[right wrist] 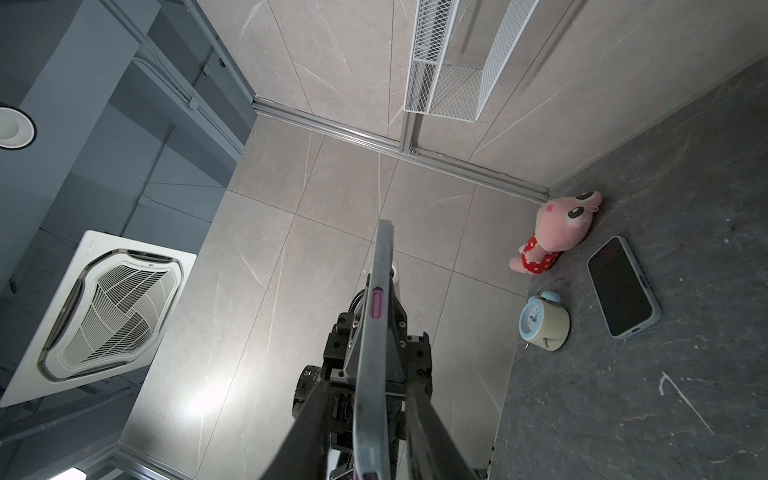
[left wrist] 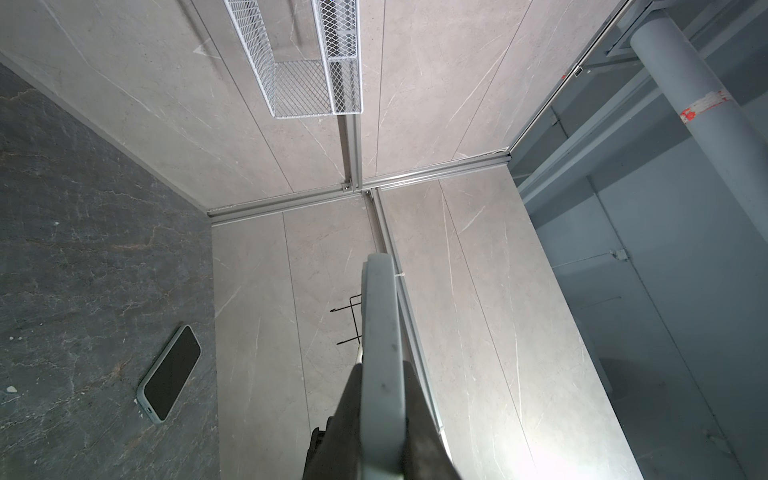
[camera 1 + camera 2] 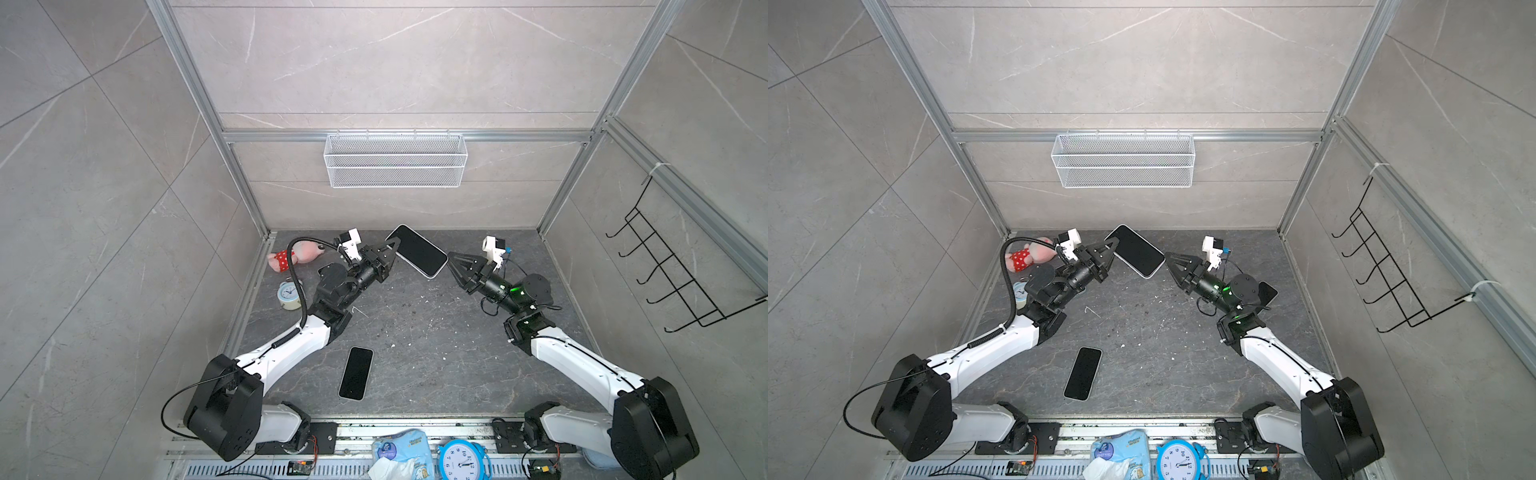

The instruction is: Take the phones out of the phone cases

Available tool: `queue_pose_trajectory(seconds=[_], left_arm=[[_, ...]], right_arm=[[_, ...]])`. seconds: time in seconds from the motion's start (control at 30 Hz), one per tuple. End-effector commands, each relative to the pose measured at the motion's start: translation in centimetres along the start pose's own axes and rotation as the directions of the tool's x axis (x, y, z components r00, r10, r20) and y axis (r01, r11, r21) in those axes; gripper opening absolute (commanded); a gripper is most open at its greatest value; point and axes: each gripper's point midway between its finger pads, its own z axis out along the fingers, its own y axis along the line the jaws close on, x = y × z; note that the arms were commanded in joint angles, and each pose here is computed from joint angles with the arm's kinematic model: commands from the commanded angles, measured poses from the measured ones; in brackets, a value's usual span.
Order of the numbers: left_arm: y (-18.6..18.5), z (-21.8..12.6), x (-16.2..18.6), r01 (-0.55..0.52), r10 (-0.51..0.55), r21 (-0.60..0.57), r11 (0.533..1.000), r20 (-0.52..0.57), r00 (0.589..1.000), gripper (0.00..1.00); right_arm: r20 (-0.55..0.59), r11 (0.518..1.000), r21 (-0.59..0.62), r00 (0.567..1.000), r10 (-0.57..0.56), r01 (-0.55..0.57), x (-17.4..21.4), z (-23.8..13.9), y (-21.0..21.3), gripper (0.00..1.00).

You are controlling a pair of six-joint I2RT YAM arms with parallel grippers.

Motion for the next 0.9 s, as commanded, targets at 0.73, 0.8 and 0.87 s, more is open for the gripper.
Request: queue_pose_trajectory(seconds=[0.73, 0.8, 0.87], left_arm=[[-3.9, 0.7, -0.6, -0.026, 0.025, 0.150, 0.988, 0.008, 1.000, 0.00], [-3.5, 0.8, -0.6, -0.013, 0.012, 0.145, 0.989, 0.008, 1.000, 0.00], [-2.9, 0.8, -0.7, 0.003, -0.005, 0.134, 0.991, 0.017, 1.000, 0.00]], right_arm=[[-0.006, 0.999, -0.029, 0.999, -0.043, 0.042, -0.1, 0.2, 1.3, 0.09], [-0.002, 0.998, -0.047, 0.999, -0.040, 0.040, -0.2, 0.2, 1.8, 0.09], [0.008, 0.996, -0.077, 0.999, -0.040, 0.040, -0.5, 0.2, 3.0, 0.09]])
